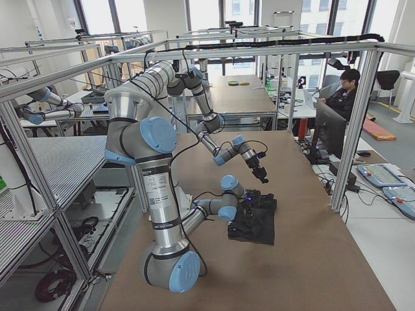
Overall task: Fold clothes
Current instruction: 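Open the left gripper and raise it away while the right gripper holds the fold, then press the folded edge down with the right gripper and release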
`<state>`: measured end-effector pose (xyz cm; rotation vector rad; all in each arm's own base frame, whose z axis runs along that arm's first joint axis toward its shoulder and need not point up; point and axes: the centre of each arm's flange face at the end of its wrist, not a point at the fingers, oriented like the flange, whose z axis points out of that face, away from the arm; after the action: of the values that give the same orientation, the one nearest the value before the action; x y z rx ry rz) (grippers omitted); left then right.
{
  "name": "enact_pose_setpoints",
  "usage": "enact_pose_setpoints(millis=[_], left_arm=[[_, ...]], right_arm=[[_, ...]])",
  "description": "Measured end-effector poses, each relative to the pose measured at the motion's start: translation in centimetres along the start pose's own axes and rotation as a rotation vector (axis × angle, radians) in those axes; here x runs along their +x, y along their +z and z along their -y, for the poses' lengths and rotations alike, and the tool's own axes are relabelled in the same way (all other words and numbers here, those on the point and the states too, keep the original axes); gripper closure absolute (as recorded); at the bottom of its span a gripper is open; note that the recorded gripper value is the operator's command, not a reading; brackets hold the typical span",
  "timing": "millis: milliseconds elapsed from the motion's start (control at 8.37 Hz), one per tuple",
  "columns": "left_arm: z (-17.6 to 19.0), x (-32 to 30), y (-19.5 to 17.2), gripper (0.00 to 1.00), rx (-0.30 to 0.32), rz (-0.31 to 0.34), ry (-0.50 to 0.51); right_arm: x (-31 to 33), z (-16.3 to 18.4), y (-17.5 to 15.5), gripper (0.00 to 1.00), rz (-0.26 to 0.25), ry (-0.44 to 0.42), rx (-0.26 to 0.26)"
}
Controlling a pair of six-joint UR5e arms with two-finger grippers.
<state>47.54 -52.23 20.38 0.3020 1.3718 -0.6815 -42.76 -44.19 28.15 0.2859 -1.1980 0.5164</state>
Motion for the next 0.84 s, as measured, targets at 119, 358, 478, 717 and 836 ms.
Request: enact_pose_setpoints(millis=[119,358,478,717,836], left_arm=[[2.7,0.3,-0.5,0.00,0.010,0.011,-0.007],[9.2,0.4,-2.5,0.00,-0.014,0.056,0.000],[11.8,-0.4,-3.5,0.00,-0.022,0.075,0.026],[16.1,-2.0,-5.3,0.00,-0.033,0.101,0.074],[18.1,-2.8,-6.4,0.00,-0.044,0.111,0.087]], right_arm=[[0.0,1.0,-0.4,0.05,0.002,-0.009,-0.017],[-1.3,1.7,-1.0,0.05,0.021,-0.011,-0.036],[-2.3,1.4,-1.1,0.05,0.026,-0.010,-0.045],[-4.0,-1.3,-1.5,0.05,0.000,-0.024,-0.088],[-4.7,-3.4,-2.0,0.05,-0.026,-0.034,-0.119]])
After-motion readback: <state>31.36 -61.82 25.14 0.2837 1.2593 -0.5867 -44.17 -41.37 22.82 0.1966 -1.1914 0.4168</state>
